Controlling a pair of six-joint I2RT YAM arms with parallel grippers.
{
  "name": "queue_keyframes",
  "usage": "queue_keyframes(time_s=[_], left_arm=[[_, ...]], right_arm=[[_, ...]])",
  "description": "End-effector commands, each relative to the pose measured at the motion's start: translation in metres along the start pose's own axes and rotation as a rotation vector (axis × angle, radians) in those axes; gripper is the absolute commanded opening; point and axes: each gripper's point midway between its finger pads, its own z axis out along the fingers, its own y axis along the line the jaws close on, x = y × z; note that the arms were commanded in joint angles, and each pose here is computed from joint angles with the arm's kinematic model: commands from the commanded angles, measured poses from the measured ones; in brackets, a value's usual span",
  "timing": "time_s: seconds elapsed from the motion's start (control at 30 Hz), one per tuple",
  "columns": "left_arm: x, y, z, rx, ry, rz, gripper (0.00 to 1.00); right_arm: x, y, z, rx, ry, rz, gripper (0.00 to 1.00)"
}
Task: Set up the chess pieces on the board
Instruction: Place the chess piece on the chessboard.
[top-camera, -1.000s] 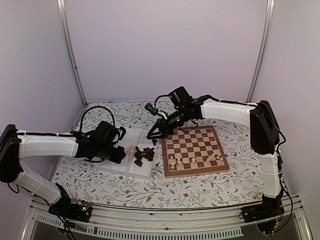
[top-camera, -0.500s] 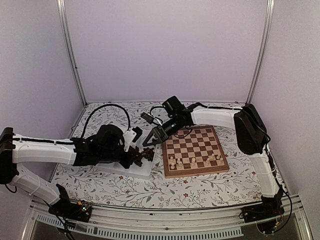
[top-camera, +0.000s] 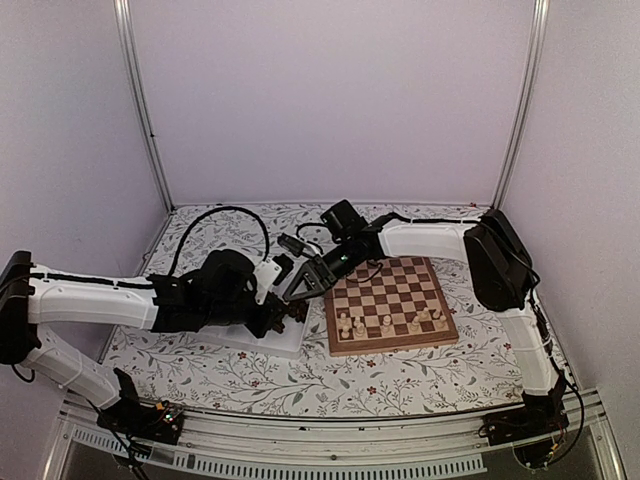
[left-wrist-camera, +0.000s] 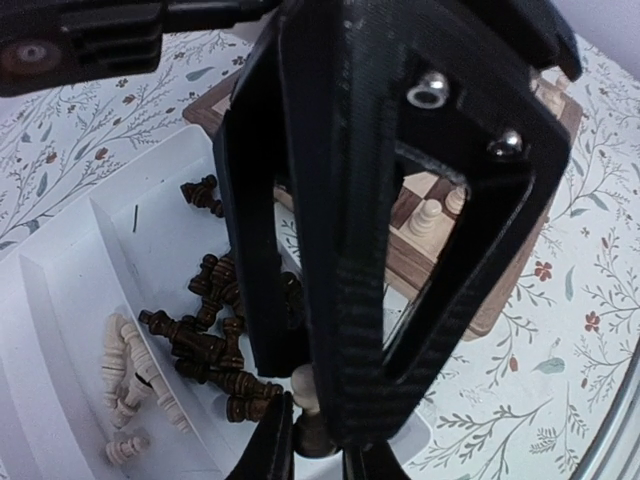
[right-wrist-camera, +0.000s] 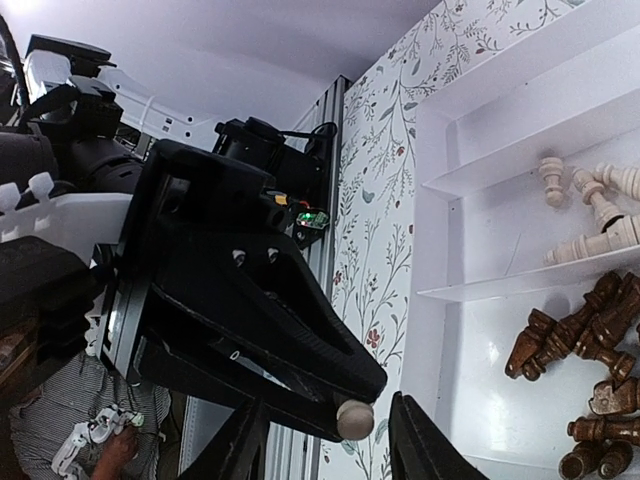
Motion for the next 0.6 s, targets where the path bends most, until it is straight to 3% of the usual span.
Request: queue_keyframes(time_s=[0.0, 0.4, 0.57], left_arm=[[-0.019, -0.008, -0.004, 0.005, -0.052, 0.020, 0.03], [-0.018, 0.000, -0.003, -0.057, -0.054, 0.016, 0.04], [-0.023, 0.004, -0.008, -0.094, -0.071, 0.023, 0.21]], right_arm=[[0.008, 0.002, 0.012, -0.052, 0.021, 0.016, 0.41], [0.012, 0.004, 0.015, -0.066, 0.023, 0.031, 0.13], [0.003, -0.001, 0.005, -0.001, -0.006, -0.001, 0.06]])
